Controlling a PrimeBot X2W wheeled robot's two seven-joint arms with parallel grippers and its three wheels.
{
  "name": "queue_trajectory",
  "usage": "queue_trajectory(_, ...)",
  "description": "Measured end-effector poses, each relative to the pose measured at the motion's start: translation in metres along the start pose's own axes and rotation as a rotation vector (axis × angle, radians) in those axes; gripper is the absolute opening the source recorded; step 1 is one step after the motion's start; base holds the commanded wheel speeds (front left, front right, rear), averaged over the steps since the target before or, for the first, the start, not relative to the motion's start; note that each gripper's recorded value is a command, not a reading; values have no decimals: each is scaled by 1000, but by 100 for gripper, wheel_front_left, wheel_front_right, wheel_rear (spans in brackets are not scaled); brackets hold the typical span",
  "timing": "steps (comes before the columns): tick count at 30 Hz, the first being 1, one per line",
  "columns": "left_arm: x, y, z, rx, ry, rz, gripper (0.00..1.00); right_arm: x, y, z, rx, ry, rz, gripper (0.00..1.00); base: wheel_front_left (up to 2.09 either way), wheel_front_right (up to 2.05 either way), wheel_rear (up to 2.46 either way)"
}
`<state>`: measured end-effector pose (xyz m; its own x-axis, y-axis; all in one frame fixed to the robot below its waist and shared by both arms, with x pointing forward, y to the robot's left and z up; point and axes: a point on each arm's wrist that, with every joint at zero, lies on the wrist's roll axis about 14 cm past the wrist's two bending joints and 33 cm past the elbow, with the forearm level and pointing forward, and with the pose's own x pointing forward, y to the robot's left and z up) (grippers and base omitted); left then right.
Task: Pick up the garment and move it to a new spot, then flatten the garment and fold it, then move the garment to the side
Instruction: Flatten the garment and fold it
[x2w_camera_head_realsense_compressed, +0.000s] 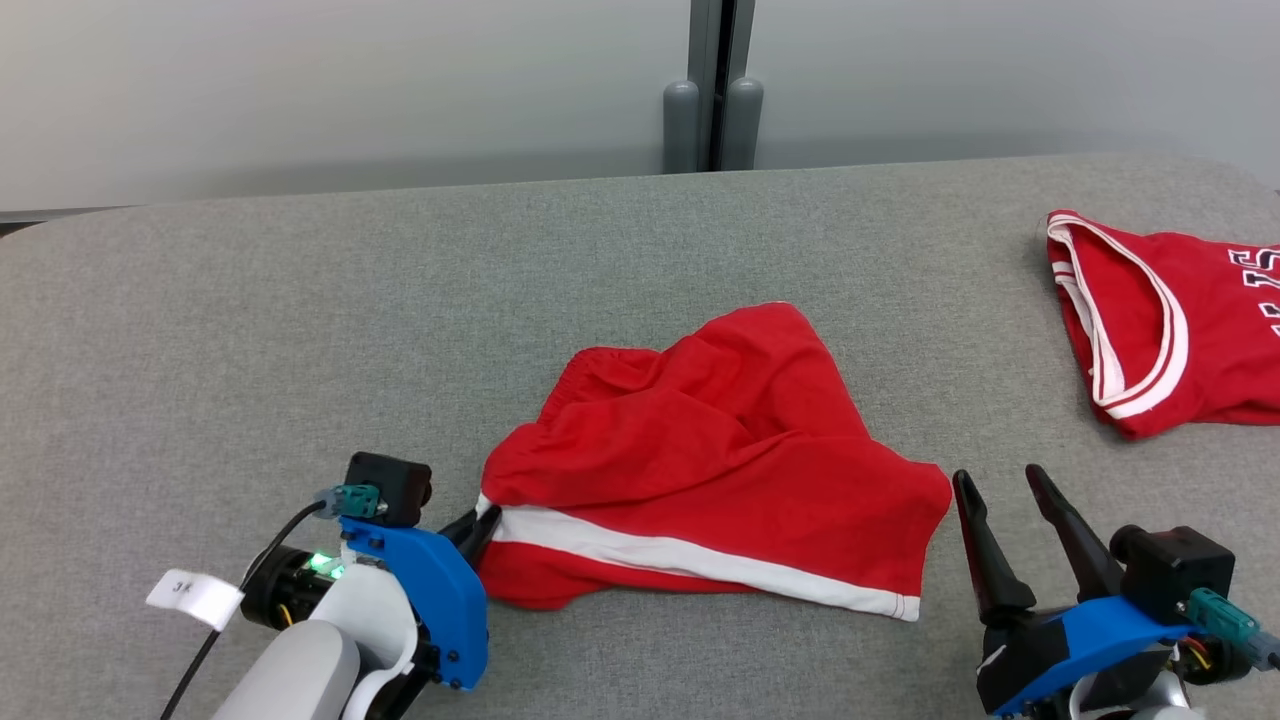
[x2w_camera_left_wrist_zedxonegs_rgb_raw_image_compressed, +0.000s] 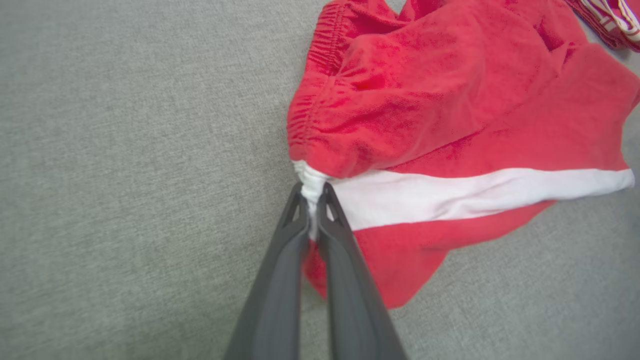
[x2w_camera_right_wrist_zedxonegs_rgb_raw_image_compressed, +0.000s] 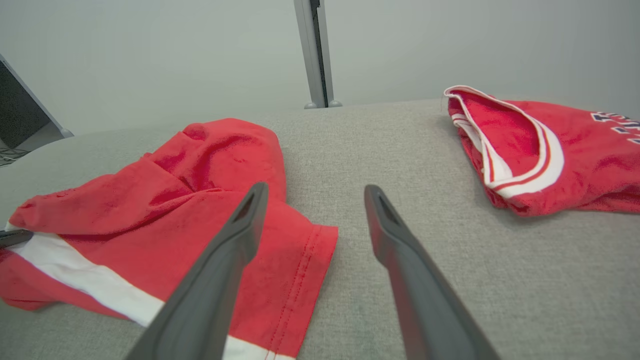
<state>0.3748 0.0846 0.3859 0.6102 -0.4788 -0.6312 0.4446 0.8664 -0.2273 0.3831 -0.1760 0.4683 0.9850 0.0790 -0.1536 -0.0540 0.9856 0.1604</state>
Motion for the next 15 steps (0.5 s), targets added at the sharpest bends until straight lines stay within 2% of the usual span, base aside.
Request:
queue_trajectory(4,-1,-5,10,-53,-96,9,0,-6,-3,-17,26,102,-10,100,0,0,0)
queue_trajectory(9,-3,-16,-7,-143,-122,18,0,-21,5,-49,38,282,9,100,0,0,0)
queue_trajectory(15,-7,-17,-9,-185,-161,40,0,-29,2,-73,70,411,-1,100,0,0,0)
